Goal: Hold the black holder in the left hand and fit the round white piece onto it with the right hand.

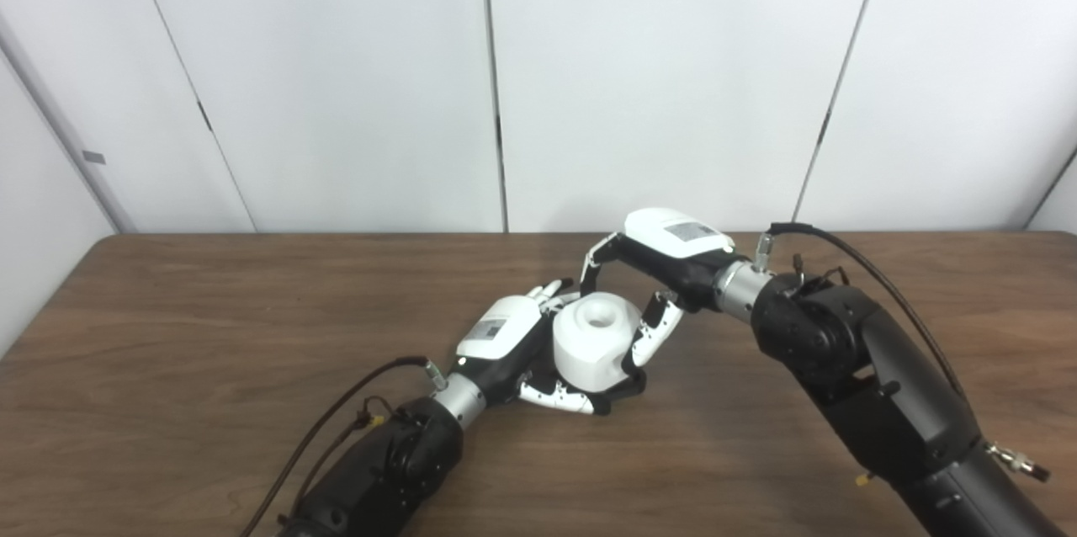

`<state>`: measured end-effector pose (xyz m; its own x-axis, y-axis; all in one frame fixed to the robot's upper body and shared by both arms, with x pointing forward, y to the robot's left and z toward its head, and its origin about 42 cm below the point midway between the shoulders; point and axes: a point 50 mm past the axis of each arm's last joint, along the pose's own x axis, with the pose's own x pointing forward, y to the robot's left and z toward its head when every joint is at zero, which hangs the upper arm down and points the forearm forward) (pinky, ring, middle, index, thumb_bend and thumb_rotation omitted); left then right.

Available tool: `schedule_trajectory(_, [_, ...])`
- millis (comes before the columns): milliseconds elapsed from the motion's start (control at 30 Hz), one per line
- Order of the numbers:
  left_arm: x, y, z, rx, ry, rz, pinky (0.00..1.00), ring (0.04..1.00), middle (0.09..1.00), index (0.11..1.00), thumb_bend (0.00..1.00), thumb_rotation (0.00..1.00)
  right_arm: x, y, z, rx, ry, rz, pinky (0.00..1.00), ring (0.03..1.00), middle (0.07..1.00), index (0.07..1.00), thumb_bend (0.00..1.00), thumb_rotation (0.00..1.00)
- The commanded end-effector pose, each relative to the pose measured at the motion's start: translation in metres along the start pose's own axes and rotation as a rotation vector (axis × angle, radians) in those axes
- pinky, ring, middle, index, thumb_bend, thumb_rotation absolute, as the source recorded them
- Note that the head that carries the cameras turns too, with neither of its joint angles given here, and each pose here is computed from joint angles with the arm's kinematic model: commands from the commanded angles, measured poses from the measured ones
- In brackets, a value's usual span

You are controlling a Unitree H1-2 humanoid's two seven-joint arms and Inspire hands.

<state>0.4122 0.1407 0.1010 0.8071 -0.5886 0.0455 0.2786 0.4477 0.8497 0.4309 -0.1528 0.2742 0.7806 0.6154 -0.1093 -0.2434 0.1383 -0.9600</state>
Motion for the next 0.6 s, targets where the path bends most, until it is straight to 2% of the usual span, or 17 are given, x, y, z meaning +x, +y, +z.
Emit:
schedule_trajectory(0, [-0.0234,-0.0532,-0.0004,-0.017,0.057,-0.193,1.0,1.0,0.907,0.479,0.52,0.08,0.0017,-0.0075,0.0055,-0.041,-0.009,-0.003,0.79,0.811,0.744,0.48,0.52,0.13])
schedule_trajectory(267, [-0.025,-0.0507,-0.0038,-0.021,0.057,-0.198,1.0,1.0,0.912,0.48,0.52,0.08,-0.0064,-0.0104,-0.0005,-0.069,0.012,0.017,0.8,0.81,0.748,0.48,0.52,0.13])
schedule_trajectory(567, [-0.0252,-0.0493,-0.0027,-0.016,0.06,-0.198,0.99,1.0,0.91,0.48,0.52,0.08,-0.007,-0.0078,0.0,-0.082,-0.003,0.039,0.78,0.805,0.746,0.481,0.52,0.13])
